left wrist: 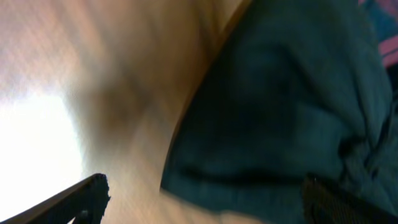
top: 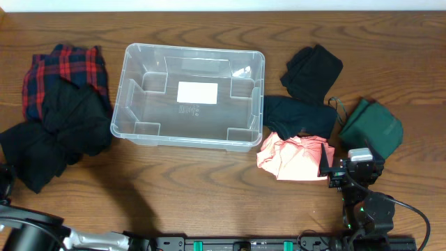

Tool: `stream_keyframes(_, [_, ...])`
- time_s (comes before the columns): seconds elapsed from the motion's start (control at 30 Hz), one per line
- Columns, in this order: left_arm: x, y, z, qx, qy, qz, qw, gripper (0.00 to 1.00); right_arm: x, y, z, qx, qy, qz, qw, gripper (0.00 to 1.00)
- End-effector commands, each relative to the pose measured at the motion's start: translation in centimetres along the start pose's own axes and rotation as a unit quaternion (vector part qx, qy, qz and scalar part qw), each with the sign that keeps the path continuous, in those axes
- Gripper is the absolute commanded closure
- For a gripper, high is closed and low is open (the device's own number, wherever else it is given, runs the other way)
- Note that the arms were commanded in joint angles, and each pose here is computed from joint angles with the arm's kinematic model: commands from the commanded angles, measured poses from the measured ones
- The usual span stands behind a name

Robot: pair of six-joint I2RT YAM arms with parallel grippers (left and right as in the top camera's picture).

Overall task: Pack container
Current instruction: 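Grasp the black garment under the plaid shirt with the left gripper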

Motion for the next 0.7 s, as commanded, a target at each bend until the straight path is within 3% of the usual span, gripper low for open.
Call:
stream_keyframes(0.0, [-1.6,-0.8,-0.7,-0.033,-0.009,0.066,0.997,0.01,0.0,-0.2,0.1,0.009,-0.001,0.007,1.000,0.01])
stream_keyframes(0.33, [-9.1,-2.5,-1.3,-0.067,-0.016,0.191,0.979,0.04,0.0,-0.2,0.1,0.009,-0.001,0.007,1.000,0.01])
stream_keyframes(0.47, [-11.2,-3.5,-0.6,-0.069,0.000,0.207,0.976,0.06,0.0,-0.2,0.1,0.009,-0.001,0.007,1.000,0.01])
stream_keyframes(0.57, [-11.5,-4.3,-0.2,-0.069,0.011,0.212,0.975,0.21,0.0,-0.2,0.1,0.009,-0.001,0.007,1.000,0.01])
stream_keyframes(0.67, [-11.1,-5.3,-0.1,-0.054,0.016,0.243,0.968,0.54,0.0,-0.2,0.1,0.009,-0.001,0.007,1.000,0.01])
Point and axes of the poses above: each gripper's point midway between its finger pads, its own x axis back along the fingers, its own y axis along the line the jaws close on, z = x × y, the point moved 5 cm from there along x, back along the fingers, and after that the axes turned 4 degrees about -x, right-handed, at the moved point
